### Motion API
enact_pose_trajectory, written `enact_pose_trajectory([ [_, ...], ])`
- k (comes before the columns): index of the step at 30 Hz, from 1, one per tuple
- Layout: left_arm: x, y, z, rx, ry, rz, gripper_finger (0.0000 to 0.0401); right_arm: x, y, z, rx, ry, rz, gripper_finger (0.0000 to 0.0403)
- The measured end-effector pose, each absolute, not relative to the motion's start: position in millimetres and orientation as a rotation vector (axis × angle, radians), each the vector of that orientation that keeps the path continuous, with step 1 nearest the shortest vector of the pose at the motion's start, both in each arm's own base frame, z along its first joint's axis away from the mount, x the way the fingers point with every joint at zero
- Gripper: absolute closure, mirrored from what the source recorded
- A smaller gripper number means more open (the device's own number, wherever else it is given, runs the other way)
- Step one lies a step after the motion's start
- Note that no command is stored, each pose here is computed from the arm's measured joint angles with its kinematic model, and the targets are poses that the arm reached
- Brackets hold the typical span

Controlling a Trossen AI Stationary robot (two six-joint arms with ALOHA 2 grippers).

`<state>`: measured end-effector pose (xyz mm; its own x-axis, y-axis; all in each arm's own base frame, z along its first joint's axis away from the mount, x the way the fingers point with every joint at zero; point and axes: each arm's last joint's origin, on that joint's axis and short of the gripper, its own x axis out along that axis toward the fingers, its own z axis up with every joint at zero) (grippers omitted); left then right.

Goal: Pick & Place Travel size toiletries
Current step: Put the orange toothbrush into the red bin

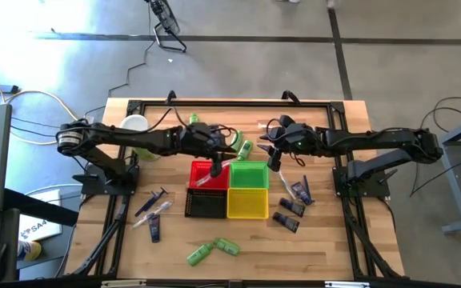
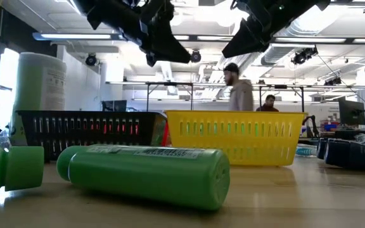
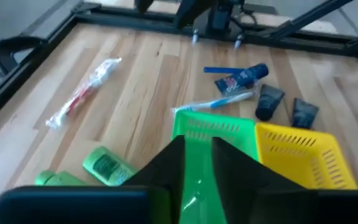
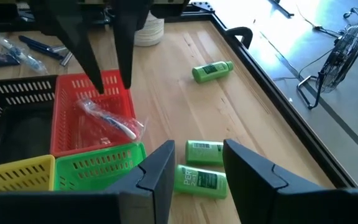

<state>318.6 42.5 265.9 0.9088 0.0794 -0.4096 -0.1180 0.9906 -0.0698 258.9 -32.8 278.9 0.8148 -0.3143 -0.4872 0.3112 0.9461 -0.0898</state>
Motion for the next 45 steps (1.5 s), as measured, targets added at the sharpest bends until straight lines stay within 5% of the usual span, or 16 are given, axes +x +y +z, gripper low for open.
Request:
enact_pose_trajectory([
  [7,316.9,41.4,269.1,-0.010,0.403,0.049,0.0397,256.0,-33.1,274.4,-0.017,0.576,-0.354,0.0275],
  [18,294.4,37.8,279.9,0.025,0.461,0.022,0.0393,251.7,-32.9,268.5,0.013,0.645,-0.372,0.0275],
  [45,126.1,14.6,249.4,0.075,0.074,0.038,0.0398,246.4,-56.4,267.3,0.094,0.651,-0.478,0.0275],
])
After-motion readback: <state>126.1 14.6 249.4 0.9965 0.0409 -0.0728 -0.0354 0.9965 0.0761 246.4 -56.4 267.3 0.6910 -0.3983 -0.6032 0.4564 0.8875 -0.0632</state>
